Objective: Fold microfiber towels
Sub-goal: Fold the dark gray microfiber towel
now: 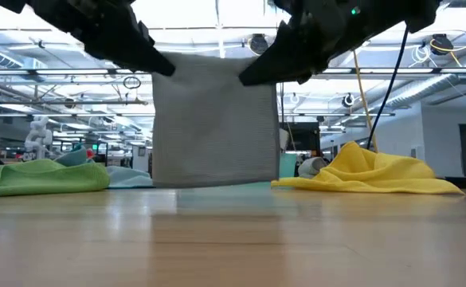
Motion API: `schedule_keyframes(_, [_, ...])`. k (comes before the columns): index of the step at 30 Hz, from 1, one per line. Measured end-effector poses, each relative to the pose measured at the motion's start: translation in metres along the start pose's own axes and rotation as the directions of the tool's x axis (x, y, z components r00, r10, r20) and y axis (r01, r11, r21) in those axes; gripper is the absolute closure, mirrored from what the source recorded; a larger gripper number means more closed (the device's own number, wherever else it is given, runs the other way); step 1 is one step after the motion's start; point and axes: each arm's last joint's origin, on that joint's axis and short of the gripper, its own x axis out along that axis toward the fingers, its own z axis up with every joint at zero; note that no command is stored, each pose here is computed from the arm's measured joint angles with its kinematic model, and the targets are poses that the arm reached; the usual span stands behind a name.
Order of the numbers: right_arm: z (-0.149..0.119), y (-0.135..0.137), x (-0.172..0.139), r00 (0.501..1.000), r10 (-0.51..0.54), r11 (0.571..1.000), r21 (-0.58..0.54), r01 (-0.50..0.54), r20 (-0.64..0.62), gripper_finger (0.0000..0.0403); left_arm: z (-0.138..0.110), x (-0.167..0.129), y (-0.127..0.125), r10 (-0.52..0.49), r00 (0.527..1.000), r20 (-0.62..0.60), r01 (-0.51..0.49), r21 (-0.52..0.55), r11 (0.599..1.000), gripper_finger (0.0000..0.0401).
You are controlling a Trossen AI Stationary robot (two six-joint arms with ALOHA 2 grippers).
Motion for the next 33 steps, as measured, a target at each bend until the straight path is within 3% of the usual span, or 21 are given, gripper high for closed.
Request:
schedule_keyframes(7, [0.002,-0.027,0.01,0.997,-0.078,0.996,-0.04,0.078,-0.011,0.0392,-0.007,0.005,0.029,0.111,0.99,-0.088,-0.11,0.022,0.994,0.0394])
schedule_keyframes(12, [-0.006,-0.039,0.013,0.995,-0.096,0.995,0.015,0.096,-0.016,0.0392,-0.009,0.007,0.042,0.143,0.983,-0.119,-0.144,0.001,0.99,0.0386])
schedule_keyframes(21, [-0.033,-0.019,-0.001,0.989,0.104,0.979,0.163,-0.119,0.102,0.0392,-0.004,0.007,0.014,-0.022,0.999,-0.05,0.022,-0.009,1.0,0.0386])
schedule_keyframes(25, [-0.04,-0.009,-0.007,0.984,0.146,0.966,0.201,-0.165,0.105,0.0392,-0.003,0.015,-0.003,-0.101,0.995,0.005,0.101,-0.025,0.995,0.0394])
schedule_keyframes(33, [-0.051,0.01,-0.007,0.982,0.165,0.962,0.205,-0.182,0.096,0.0392,-0.013,0.027,-0.015,-0.079,0.996,-0.032,0.077,-0.052,0.996,0.0388])
